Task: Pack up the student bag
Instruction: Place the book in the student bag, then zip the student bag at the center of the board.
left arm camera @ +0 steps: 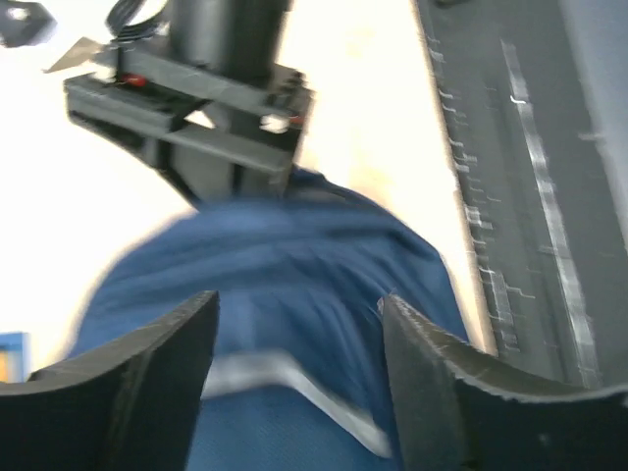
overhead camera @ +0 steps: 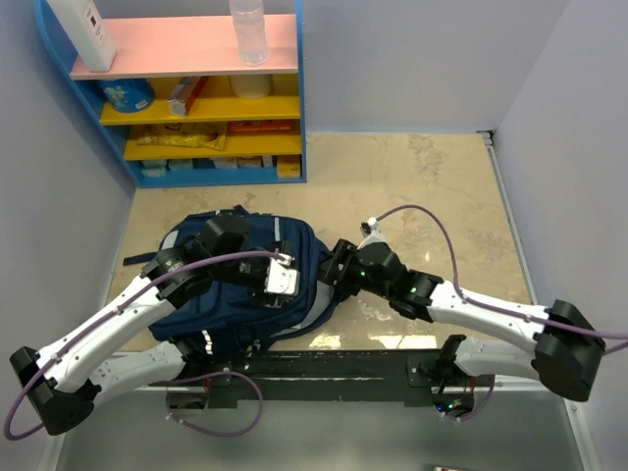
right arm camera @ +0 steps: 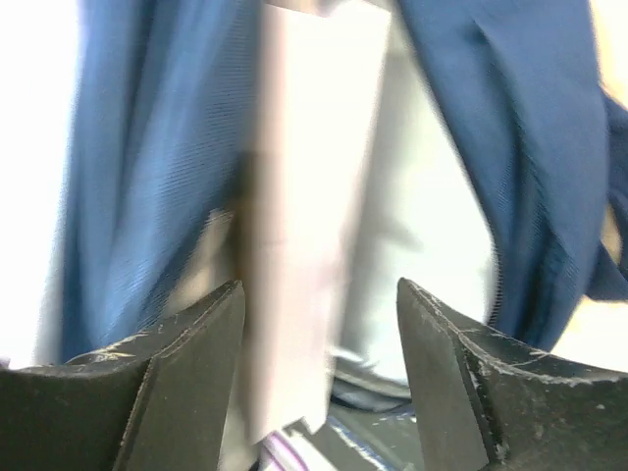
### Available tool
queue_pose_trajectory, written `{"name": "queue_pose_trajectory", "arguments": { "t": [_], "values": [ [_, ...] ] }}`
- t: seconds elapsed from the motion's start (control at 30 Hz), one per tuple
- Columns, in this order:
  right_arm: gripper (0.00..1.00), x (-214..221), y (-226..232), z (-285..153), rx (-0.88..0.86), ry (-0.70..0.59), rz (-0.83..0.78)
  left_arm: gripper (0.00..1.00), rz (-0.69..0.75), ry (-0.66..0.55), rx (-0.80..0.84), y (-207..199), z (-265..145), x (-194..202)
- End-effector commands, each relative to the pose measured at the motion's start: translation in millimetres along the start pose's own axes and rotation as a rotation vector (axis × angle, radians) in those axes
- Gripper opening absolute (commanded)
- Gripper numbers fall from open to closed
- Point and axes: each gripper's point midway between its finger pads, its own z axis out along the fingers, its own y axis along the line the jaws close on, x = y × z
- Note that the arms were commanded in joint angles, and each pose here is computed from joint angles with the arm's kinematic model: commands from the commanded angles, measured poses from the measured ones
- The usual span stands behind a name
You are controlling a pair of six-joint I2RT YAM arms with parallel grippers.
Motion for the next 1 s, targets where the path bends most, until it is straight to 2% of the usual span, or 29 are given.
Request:
{"name": "queue_pose_trajectory", "arguments": {
  "t": [0.0, 0.03, 0.1, 0.17, 0.2, 0.37, 0.43, 0.57, 0.73, 0.83, 0.87, 0.9, 0.97],
  "values": [
    [0.67, -28, 47, -30, -0.133, -0.076, -0.096, 0.75, 0.081, -0.057, -0.188, 45, -13, -36],
    [0.66, -26, 44, -32, -0.119, -0.069, -0.109, 0.78, 0.075, -0.032, -0.179, 42, -16, -32],
    [0.6, -32, 35, -38, -0.061, -0.09, -0.129, 1.0, 0.098, -0.027, -0.186, 40, -26, -37],
    [0.55, -30, 18, -44, 0.006, -0.081, -0.141, 1.0, 0.096, -0.023, -0.211, 39, -38, -40],
    [0.53, -43, 21, -52, 0.013, -0.138, -0.139, 1.0, 0.097, -0.019, -0.244, 43, -46, -45],
    [0.56, -71, 40, -80, -0.015, -0.253, -0.197, 1.0, 0.045, 0.023, -0.311, 35, -69, -37],
    [0.57, -69, 56, -75, -0.08, -0.236, -0.209, 1.0, 0.011, 0.053, -0.327, 30, -72, -25],
    [0.57, -55, 58, -48, -0.066, -0.158, -0.222, 1.0, -0.087, 0.108, -0.463, 33, -91, -6],
    [0.49, -43, 49, -20, -0.027, -0.104, -0.262, 1.0, -0.1, 0.236, -0.325, -8, -73, 47],
    [0.33, -36, 31, -4, 0.076, -0.054, -0.306, 1.0, -0.075, 0.307, -0.358, -12, -74, 74],
    [0.27, -34, 25, -1, 0.098, -0.042, -0.317, 1.0, -0.072, 0.304, -0.373, -16, -76, 79],
    [0.17, -31, 23, -1, 0.101, -0.032, -0.325, 1.0, -0.069, 0.295, -0.388, -16, -77, 80],
    [0.08, -27, 21, -2, 0.092, -0.024, -0.33, 1.0, -0.092, 0.292, -0.428, -18, -79, 86]
  ]
}}
